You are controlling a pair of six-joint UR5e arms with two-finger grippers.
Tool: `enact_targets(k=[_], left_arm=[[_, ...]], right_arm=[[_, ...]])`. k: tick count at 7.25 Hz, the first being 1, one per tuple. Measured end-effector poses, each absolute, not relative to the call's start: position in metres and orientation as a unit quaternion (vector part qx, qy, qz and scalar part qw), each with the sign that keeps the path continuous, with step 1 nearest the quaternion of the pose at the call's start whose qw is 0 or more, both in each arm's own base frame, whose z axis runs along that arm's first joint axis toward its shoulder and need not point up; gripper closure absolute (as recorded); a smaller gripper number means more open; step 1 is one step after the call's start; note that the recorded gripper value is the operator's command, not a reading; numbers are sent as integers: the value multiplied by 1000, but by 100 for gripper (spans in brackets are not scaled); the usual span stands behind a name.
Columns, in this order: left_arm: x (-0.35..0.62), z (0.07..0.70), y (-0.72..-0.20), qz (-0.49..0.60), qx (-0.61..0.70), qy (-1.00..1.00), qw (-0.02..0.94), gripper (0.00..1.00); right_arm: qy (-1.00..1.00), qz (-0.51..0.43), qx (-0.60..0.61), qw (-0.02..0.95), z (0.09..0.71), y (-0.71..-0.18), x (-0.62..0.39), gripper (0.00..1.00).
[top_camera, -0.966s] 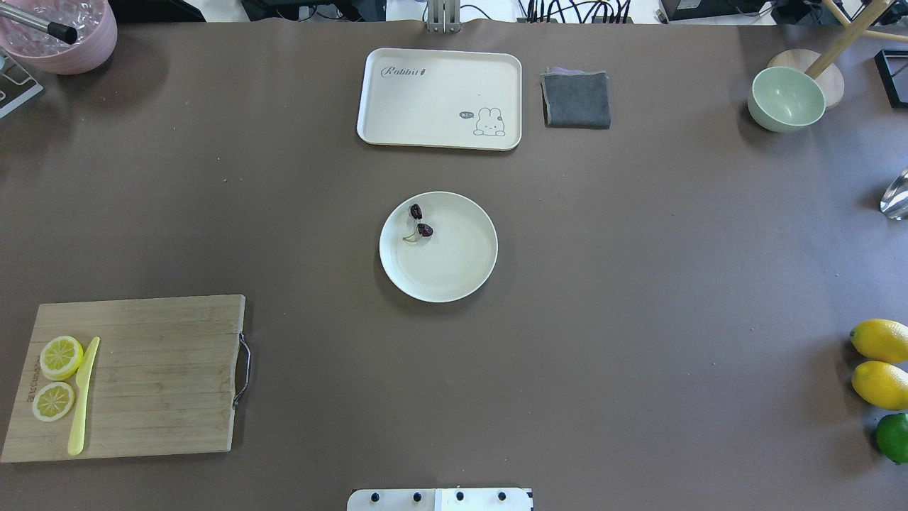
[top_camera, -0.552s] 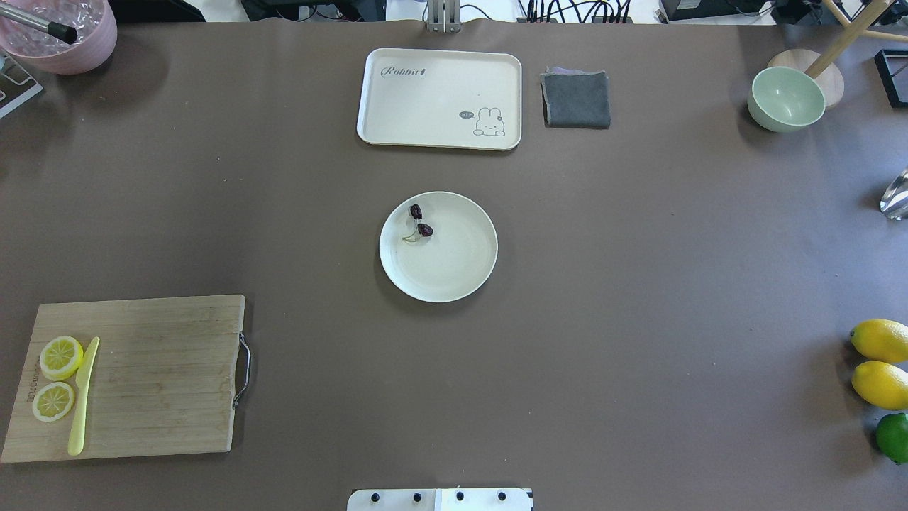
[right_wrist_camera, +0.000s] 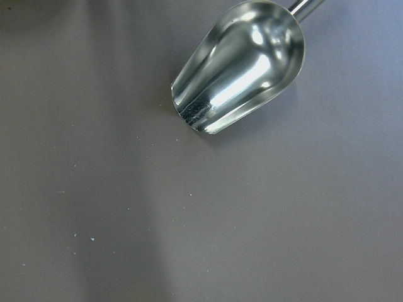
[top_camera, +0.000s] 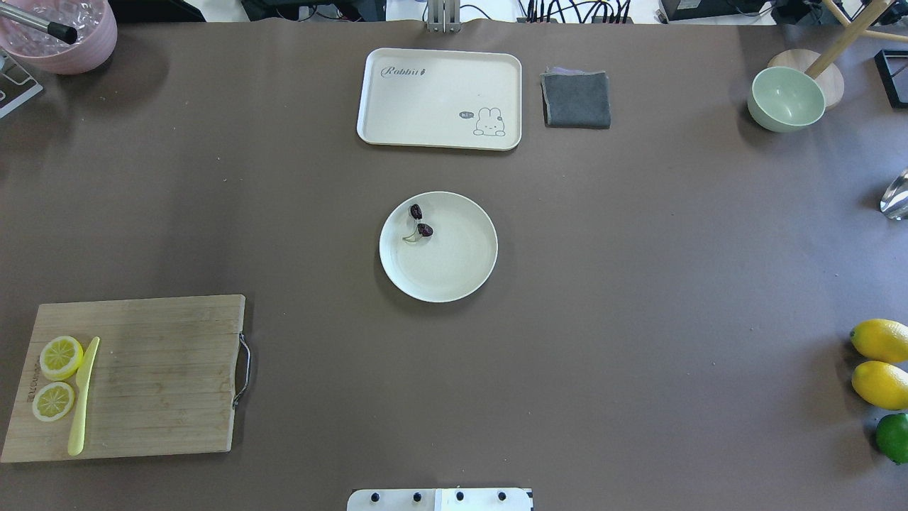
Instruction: Place red cherry on plate
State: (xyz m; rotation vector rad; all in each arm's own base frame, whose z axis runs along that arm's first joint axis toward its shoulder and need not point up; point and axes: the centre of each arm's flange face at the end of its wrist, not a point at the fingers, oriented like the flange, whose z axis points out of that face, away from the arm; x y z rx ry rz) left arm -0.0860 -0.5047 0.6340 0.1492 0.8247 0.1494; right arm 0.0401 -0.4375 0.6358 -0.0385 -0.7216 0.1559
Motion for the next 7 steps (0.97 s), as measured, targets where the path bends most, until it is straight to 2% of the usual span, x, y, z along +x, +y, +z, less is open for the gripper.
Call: enact_targets(k=[7], left_arm=[[-86,644,-483,63,65,422,902,2]], right_arm=[[-354,75,-17,932,634,-438,40,0]])
